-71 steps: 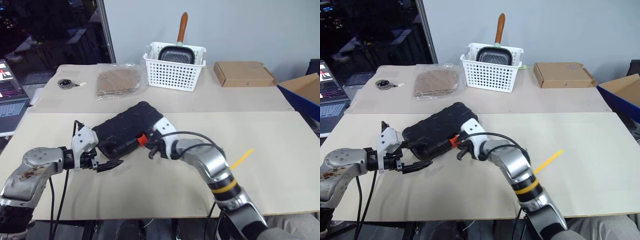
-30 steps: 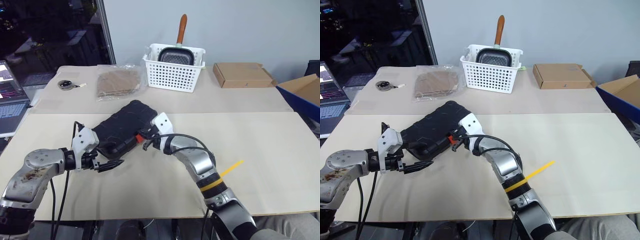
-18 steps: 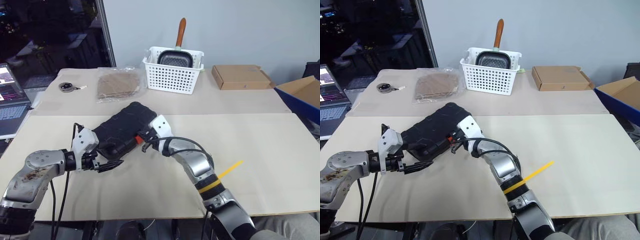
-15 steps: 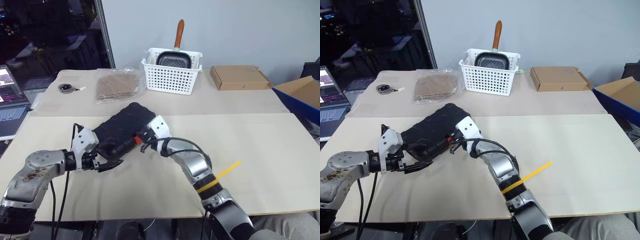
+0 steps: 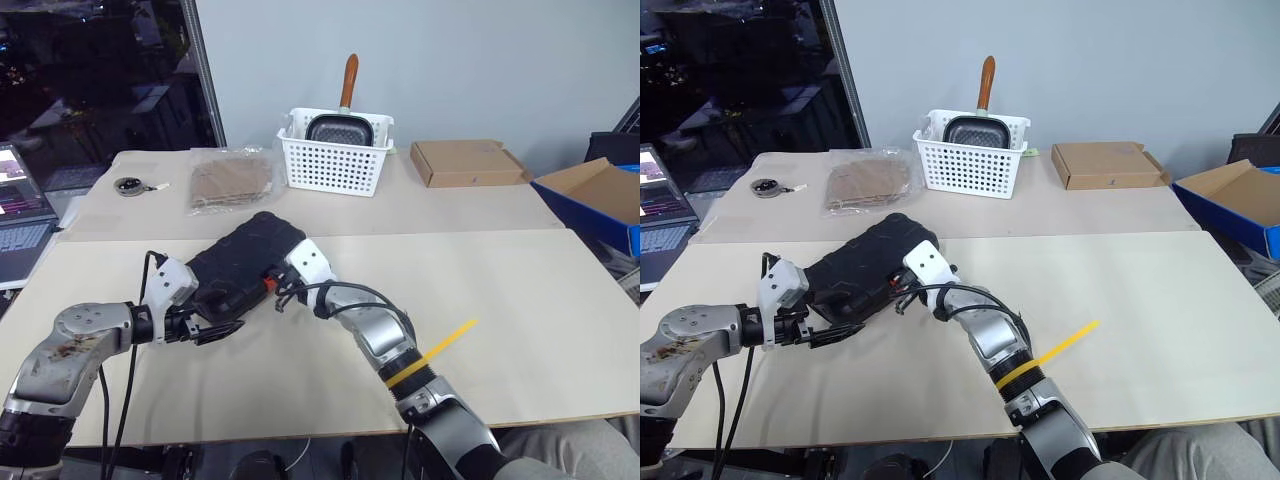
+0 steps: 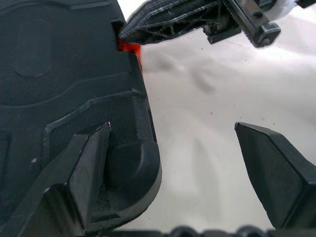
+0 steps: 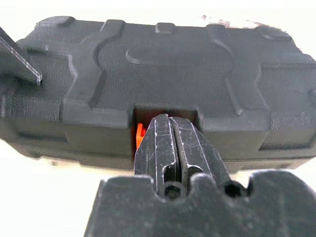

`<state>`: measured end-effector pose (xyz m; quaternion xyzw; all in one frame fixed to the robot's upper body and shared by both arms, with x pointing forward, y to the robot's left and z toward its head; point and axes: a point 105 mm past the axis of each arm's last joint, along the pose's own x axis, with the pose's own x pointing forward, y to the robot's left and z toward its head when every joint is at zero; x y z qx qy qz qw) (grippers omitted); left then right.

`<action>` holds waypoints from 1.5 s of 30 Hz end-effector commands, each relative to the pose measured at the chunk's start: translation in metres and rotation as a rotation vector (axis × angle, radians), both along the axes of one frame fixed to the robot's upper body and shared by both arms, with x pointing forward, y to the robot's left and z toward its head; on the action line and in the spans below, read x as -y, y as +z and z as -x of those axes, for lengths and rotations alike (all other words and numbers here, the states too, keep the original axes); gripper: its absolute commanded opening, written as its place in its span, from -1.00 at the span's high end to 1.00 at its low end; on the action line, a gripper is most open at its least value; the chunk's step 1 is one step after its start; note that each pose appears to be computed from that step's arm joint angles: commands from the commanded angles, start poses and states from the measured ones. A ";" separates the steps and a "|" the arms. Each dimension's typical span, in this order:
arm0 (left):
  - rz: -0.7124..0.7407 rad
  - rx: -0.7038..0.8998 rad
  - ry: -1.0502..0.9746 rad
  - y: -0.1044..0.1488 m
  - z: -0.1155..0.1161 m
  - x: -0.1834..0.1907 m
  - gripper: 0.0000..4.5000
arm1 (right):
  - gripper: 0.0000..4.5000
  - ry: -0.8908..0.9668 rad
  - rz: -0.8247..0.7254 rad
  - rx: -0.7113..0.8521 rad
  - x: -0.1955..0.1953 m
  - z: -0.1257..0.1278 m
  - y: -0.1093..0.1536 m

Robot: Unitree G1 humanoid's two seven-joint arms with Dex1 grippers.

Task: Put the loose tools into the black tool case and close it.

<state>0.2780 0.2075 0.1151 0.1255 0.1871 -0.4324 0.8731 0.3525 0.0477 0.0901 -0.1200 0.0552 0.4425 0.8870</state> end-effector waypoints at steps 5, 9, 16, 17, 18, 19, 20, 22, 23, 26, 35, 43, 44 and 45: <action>-0.002 -0.063 0.011 -0.013 -0.002 0.002 -0.93 | 0.99 -0.016 0.157 -0.187 0.013 0.009 -0.064; 0.000 -0.062 0.011 -0.013 -0.003 0.002 -0.93 | 0.99 -0.008 0.162 -0.198 0.013 0.009 -0.064; 0.001 -0.061 0.015 -0.014 -0.003 0.002 -0.93 | 0.99 0.015 0.161 -0.219 0.009 0.014 -0.069; 0.002 -0.061 0.016 -0.014 -0.003 0.002 -0.93 | 0.99 0.017 0.127 -0.193 0.007 0.013 -0.061; 0.003 -0.058 0.016 -0.014 -0.003 0.002 -0.93 | 0.99 0.022 0.076 -0.159 0.005 0.011 -0.049; 0.006 -0.046 0.013 -0.013 -0.003 0.002 -0.93 | 0.99 0.028 0.013 -0.113 0.003 0.010 -0.033; 0.012 -0.033 0.006 -0.011 -0.003 0.003 -0.93 | 0.99 0.032 -0.043 -0.068 0.003 0.009 -0.019; 0.042 0.012 0.003 -0.004 -0.003 0.005 -0.93 | 0.99 0.052 -0.136 0.018 0.007 0.011 0.009; 0.065 0.039 0.009 0.001 -0.003 0.005 -0.93 | 0.99 0.066 -0.171 0.067 0.010 0.014 0.022; 0.110 0.134 0.013 0.017 -0.002 0.009 -0.93 | 0.99 0.078 -0.251 0.175 0.030 0.024 0.053; 0.252 0.171 -0.025 0.051 0.044 0.009 -1.00 | -0.16 0.201 -0.158 0.204 0.116 0.080 0.075; 0.168 0.109 0.090 0.043 0.087 -0.023 -1.00 | -0.96 0.172 0.041 0.137 0.200 0.118 0.070; 0.162 0.093 0.103 0.040 0.092 -0.027 -1.00 | -0.96 0.160 0.055 0.126 0.207 0.121 0.069; 0.154 0.085 0.119 0.038 0.097 -0.031 -1.00 | -0.96 0.147 0.068 0.116 0.213 0.124 0.068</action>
